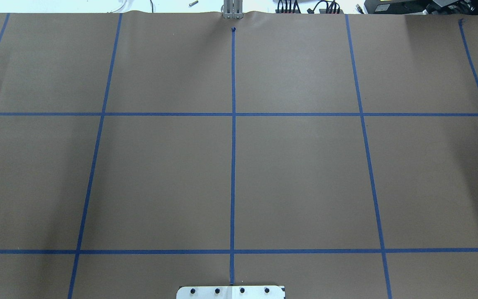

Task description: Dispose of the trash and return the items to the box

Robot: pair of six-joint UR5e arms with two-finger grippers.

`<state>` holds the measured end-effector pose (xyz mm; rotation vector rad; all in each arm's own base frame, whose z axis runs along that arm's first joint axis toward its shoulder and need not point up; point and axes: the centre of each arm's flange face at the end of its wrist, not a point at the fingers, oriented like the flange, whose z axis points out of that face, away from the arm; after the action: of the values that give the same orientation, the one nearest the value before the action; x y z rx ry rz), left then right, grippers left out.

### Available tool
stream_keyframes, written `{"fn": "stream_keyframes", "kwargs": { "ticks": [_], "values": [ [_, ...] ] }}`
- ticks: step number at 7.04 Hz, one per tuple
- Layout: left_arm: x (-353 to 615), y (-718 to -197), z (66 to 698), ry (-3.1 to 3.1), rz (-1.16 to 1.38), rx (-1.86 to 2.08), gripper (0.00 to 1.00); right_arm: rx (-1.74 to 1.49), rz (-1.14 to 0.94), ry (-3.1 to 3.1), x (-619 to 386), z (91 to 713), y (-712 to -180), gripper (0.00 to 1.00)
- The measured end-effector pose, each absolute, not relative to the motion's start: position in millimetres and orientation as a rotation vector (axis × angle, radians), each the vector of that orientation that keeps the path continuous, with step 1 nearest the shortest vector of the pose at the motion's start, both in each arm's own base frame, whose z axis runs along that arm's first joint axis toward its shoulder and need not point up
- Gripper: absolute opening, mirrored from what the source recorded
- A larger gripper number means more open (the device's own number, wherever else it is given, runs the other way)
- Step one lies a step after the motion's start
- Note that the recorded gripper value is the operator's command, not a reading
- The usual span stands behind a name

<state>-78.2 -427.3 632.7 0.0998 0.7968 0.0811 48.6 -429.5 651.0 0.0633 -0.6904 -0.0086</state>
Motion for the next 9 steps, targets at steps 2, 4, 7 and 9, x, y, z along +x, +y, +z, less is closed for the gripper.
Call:
{"fn": "stream_keyframes", "kwargs": {
  "ticks": [2, 4, 7, 9],
  "values": [
    [-78.2, -427.2, 631.8, 0.798, 0.082, 0.102, 0.99, 0.068, -0.009, -0.685, 49.3, 649.6, -430.0, 1.00],
    [-78.2, -427.2, 631.9, 0.798, 0.081, 0.101, 0.99, 0.068, -0.006, -0.686, 49.3, 648.6, -429.8, 1.00],
    [-78.0, -427.3, 632.4, 0.798, 0.081, 0.100, 0.99, 0.077, -0.011, -0.689, 48.9, 643.8, -430.8, 1.00],
    [-77.7, -427.8, 632.8, 0.799, 0.082, 0.099, 0.99, 0.082, -0.015, -0.693, 48.1, 640.3, -431.6, 1.00]
  ]
}}
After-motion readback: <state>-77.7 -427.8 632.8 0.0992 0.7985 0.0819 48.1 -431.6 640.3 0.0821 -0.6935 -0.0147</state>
